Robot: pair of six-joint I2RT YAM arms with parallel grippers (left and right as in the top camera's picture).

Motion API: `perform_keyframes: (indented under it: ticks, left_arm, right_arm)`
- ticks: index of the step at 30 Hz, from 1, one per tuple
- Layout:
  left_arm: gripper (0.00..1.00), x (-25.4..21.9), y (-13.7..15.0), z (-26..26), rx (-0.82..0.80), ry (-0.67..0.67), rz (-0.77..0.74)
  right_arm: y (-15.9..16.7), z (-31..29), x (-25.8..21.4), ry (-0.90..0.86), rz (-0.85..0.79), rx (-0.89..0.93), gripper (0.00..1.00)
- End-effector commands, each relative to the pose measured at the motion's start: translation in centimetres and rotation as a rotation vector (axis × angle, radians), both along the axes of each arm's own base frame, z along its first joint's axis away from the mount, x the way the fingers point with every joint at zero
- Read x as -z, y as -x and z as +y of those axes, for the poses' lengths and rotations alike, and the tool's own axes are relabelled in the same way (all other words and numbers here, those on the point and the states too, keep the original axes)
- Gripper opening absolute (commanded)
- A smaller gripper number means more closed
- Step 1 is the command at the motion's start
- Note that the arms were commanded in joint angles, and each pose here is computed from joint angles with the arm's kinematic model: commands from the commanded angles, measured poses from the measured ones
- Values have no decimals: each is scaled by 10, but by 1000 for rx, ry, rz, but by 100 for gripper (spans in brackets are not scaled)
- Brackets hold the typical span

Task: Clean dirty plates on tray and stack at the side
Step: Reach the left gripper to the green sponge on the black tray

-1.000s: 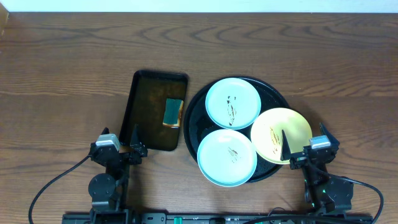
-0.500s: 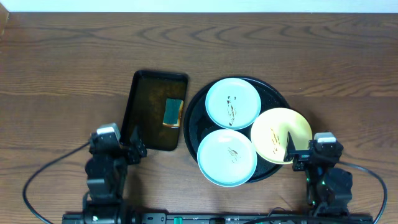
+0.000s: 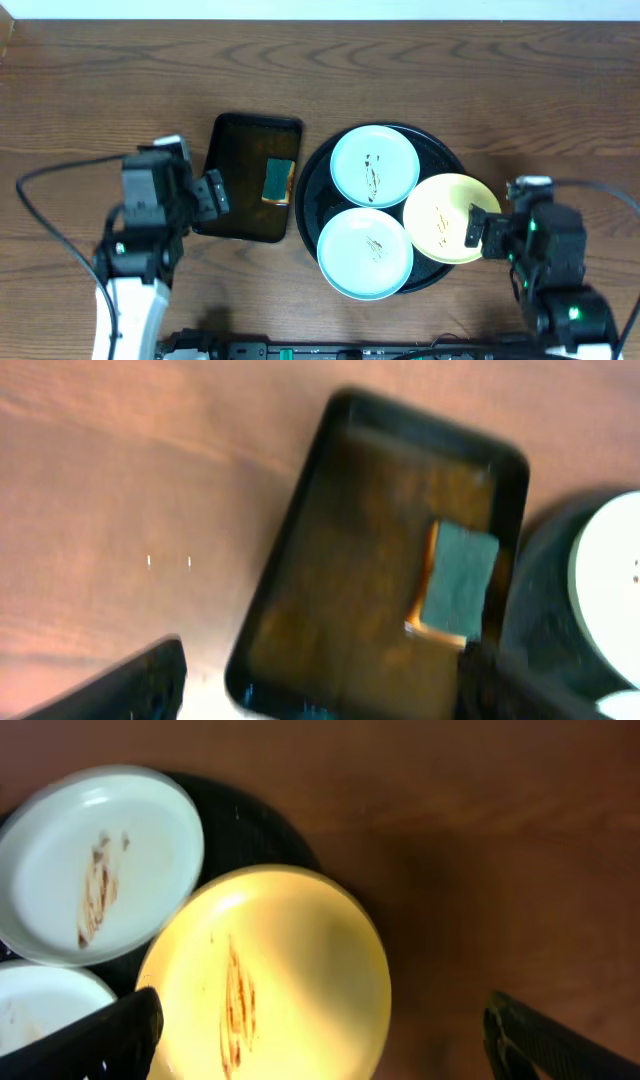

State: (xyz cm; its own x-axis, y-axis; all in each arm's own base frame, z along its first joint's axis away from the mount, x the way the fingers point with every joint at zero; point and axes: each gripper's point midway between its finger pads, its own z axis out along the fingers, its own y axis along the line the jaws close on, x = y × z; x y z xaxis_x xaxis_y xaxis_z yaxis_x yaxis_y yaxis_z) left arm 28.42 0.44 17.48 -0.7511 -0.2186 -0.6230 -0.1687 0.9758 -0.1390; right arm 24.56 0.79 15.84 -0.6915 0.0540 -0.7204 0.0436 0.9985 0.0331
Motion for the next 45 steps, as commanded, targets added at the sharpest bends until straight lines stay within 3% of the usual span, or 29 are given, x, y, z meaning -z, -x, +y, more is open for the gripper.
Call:
perform_keyframes:
  ticks: [1,10,15,20,31,40,45]
  left_arm:
    - [87,-12,-3,-1,-2,19,39]
    - [87,-20,-18,-2,2,21,-17]
    - [86,-35,-43,-9,29,29,-99]
    - [86,-36,-67,-28,112,7,-48]
    - [83,55,-77,-92,339,-46,218]
    - [77,110,-75,-102,366,-55,358]
    - [73,124,-70,-114,400,8,403]
  right_arm:
    - [-11,3,-10,-7,71,-3,99]
    - [-29,34,-6,-129,183,-116,99]
    - [-32,-16,-6,33,169,123,99]
    - [-31,-31,-5,-20,168,212,99]
    - [-29,-31,-3,-46,179,212,99]
    - [-28,-31,-3,-46,184,212,99]
    - [-28,-31,-2,-46,186,213,99]
